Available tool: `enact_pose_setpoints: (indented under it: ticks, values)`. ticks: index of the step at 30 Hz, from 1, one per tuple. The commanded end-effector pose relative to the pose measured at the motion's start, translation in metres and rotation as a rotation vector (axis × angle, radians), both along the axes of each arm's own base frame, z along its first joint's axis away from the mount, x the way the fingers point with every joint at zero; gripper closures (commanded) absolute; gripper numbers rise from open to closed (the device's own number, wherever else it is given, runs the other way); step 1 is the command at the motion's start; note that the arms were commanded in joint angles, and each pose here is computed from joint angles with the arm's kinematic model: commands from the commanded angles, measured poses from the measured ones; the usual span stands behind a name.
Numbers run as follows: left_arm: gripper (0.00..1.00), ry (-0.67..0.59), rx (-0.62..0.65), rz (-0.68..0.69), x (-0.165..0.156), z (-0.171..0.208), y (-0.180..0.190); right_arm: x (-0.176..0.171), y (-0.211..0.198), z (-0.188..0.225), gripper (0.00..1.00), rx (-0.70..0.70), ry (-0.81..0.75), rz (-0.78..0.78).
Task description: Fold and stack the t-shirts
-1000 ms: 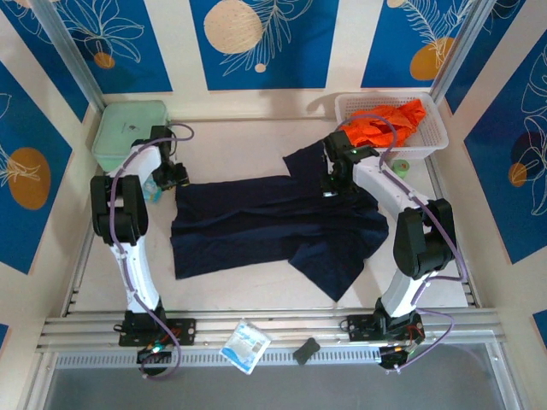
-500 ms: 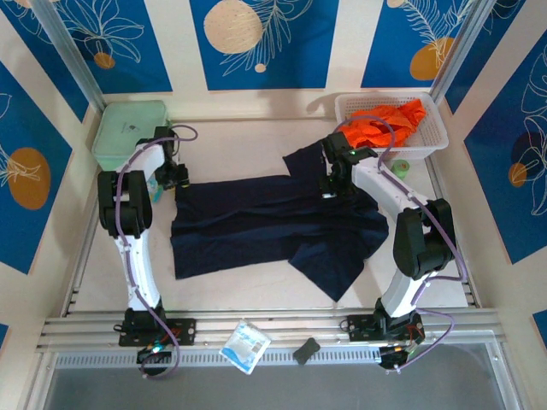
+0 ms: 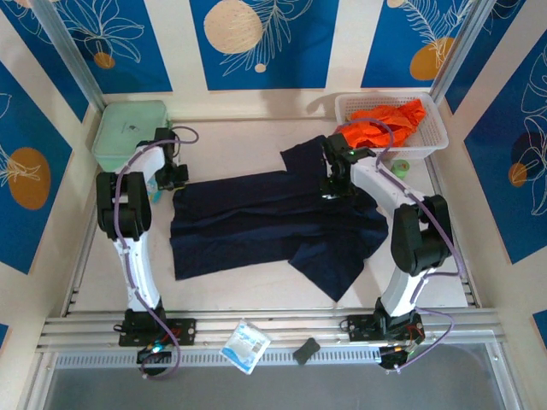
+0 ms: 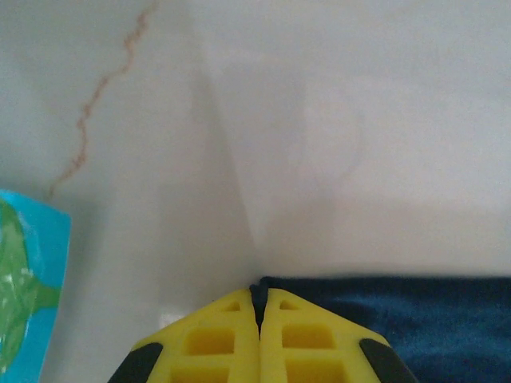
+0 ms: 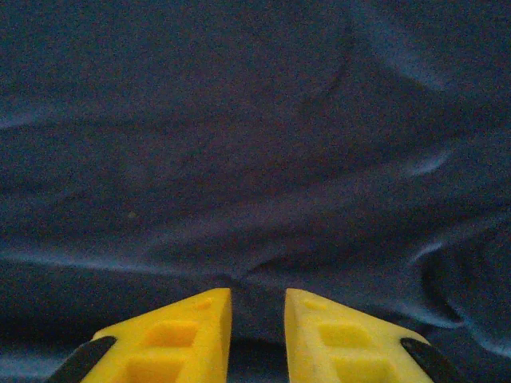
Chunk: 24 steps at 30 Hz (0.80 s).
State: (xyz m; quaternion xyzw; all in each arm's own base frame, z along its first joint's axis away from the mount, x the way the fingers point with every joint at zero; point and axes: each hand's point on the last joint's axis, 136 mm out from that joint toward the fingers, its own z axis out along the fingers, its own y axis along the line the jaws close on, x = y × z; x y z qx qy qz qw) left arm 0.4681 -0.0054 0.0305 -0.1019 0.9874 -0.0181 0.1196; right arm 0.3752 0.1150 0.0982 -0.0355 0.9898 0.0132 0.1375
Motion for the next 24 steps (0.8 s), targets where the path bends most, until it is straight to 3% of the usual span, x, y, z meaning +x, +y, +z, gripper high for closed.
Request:
enact_pose_setpoints:
  ticks: [1, 6, 10, 21, 24]
  values:
    - [1.0, -0.089, -0.021, 0.023, -0.002, 0.052, -0.007, 0.017, -0.006, -0.015, 0.69, 0.018, 0.038, -0.06]
    - [1.0, -0.148, -0.012, 0.03, -0.01, 0.092, -0.005, 0.039, -0.009, -0.04, 0.66, 0.016, 0.08, -0.132]
    - [1.0, -0.162, -0.008, 0.038, -0.019, 0.101, -0.004, 0.043, -0.003, -0.065, 0.77, 0.019, 0.145, -0.16]
    - [1.0, -0.139, 0.008, 0.066, -0.032, 0.084, 0.001, 0.004, 0.028, -0.087, 0.98, -0.012, 0.241, -0.058]
    - [1.0, -0.131, 0.028, 0.084, -0.035, 0.082, 0.005, -0.01, 0.04, -0.081, 1.0, 0.004, 0.249, -0.025]
